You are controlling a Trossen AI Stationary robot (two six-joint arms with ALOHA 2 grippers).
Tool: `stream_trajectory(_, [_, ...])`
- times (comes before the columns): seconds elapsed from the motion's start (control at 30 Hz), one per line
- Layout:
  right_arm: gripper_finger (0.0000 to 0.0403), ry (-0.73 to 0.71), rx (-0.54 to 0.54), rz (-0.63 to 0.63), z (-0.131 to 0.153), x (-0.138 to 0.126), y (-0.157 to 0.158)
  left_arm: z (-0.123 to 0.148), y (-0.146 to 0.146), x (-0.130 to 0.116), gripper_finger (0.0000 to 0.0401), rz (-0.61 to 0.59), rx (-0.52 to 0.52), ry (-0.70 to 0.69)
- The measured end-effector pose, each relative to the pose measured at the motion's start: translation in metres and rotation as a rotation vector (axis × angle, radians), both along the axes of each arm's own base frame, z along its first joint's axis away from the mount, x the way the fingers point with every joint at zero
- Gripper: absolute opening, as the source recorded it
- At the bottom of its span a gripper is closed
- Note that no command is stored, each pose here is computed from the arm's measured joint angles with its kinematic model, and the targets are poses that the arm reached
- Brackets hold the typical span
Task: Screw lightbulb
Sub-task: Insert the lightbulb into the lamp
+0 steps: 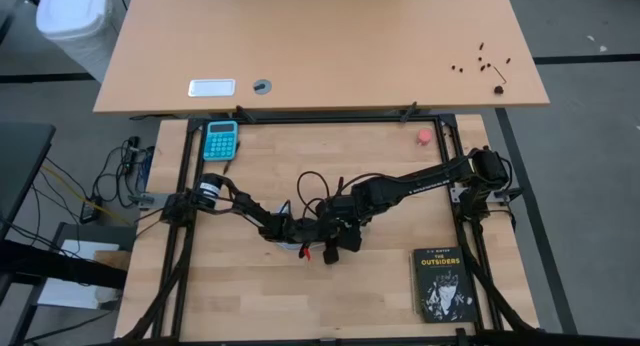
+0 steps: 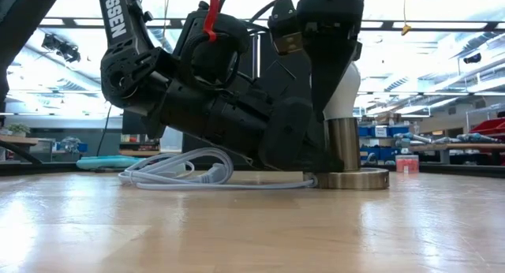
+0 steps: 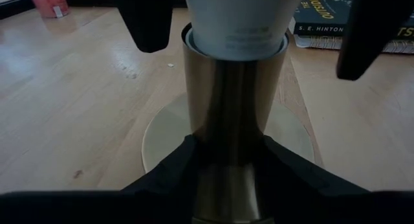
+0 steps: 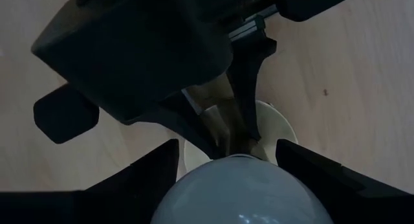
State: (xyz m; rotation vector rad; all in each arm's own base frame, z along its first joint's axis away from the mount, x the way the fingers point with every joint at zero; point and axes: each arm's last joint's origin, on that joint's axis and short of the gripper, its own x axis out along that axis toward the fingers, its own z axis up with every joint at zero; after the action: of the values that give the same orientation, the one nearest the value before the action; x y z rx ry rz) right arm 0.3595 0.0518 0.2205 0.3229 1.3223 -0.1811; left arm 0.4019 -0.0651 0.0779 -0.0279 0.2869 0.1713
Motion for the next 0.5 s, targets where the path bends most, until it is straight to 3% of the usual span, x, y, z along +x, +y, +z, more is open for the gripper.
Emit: stream_trajectory(0.5, [0.0267, 0.054, 0.043, -0.209, -0.0005, -0.0040, -0.0003, 0.0001, 0.0003, 0.0004, 0.0156, -0.003, -0.002, 0.001])
